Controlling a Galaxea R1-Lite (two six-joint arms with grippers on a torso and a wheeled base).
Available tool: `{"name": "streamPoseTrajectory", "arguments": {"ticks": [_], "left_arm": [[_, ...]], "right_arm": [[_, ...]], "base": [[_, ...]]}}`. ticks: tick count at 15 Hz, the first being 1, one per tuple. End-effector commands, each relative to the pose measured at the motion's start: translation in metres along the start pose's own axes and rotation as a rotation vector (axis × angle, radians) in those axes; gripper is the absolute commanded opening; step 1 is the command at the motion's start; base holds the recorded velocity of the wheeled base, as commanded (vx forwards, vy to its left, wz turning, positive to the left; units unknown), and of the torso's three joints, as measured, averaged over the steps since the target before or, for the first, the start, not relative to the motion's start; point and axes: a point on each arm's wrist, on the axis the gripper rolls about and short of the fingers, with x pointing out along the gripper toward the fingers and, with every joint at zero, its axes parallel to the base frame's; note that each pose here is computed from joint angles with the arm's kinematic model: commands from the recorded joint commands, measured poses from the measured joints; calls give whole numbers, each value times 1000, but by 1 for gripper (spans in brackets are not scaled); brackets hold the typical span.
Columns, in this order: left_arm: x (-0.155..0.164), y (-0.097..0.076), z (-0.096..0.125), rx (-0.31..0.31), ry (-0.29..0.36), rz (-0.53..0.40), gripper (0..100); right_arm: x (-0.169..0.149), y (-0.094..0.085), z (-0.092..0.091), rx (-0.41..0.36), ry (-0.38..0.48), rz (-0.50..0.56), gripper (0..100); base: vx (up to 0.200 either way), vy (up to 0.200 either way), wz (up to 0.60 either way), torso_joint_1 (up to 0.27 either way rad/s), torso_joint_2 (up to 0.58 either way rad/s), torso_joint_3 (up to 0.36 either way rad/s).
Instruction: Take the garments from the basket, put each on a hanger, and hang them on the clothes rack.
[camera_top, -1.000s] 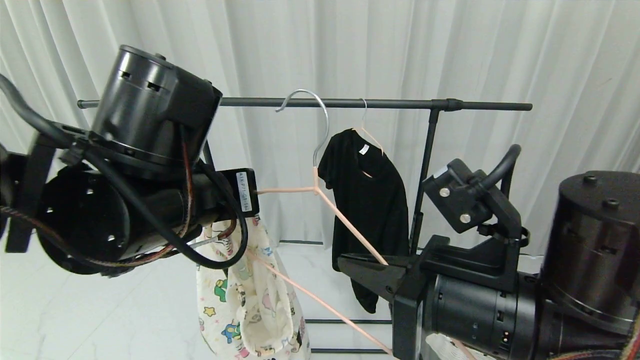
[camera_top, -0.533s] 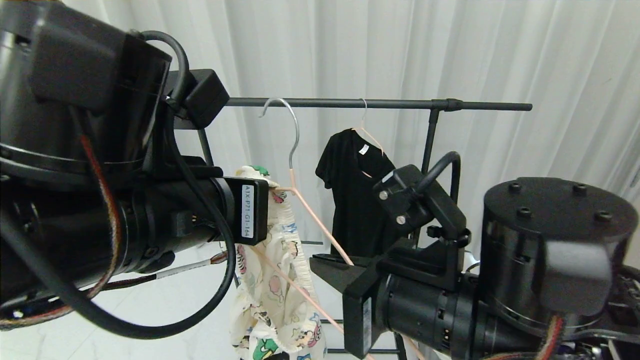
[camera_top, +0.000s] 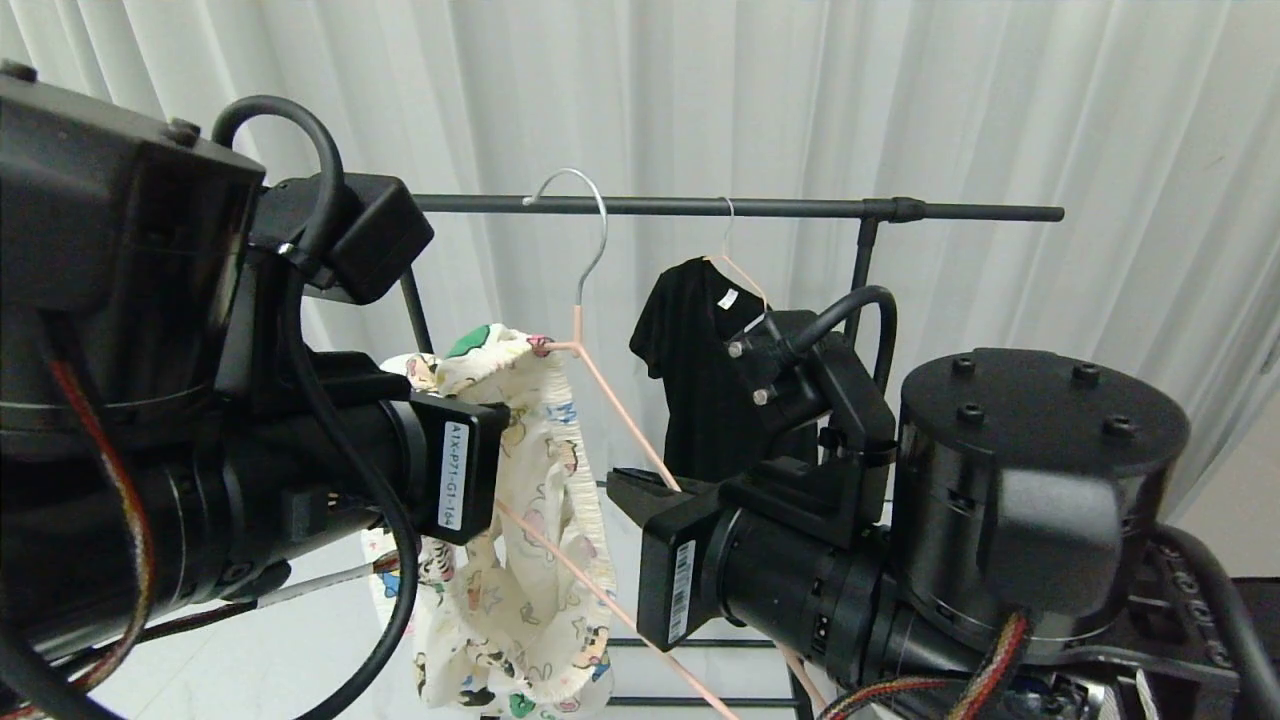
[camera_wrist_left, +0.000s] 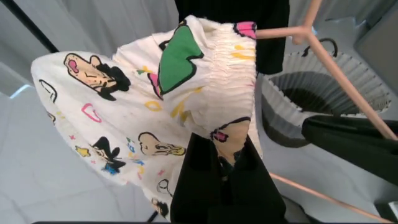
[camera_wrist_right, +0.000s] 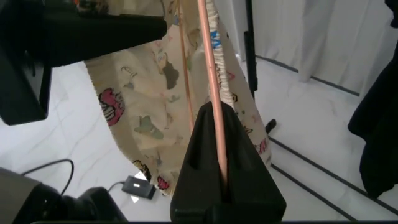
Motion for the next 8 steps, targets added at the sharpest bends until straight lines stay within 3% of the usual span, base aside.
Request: {"name": "streamPoseTrajectory", "arguments": {"ticks": [1, 2, 5, 8], "left_arm": [[-1, 1, -1, 22, -1, 3, 0], [-1, 1, -1, 35, 0, 3, 100], [-7, 5, 0, 26, -17, 4, 100], [-18, 14, 3, -1, -53, 16, 100]], "right_arm": [[3, 1, -3, 0, -8, -15, 0], [4, 1, -3, 1, -23, -28, 0], [2, 1, 3, -1, -74, -49, 0], [-3, 1, 10, -72, -125, -55, 0]], "base": [[0, 0, 0, 0, 0, 0], [0, 0, 0, 0, 0, 0], [0, 0, 0, 0, 0, 0], [0, 0, 0, 0, 0, 0]]}}
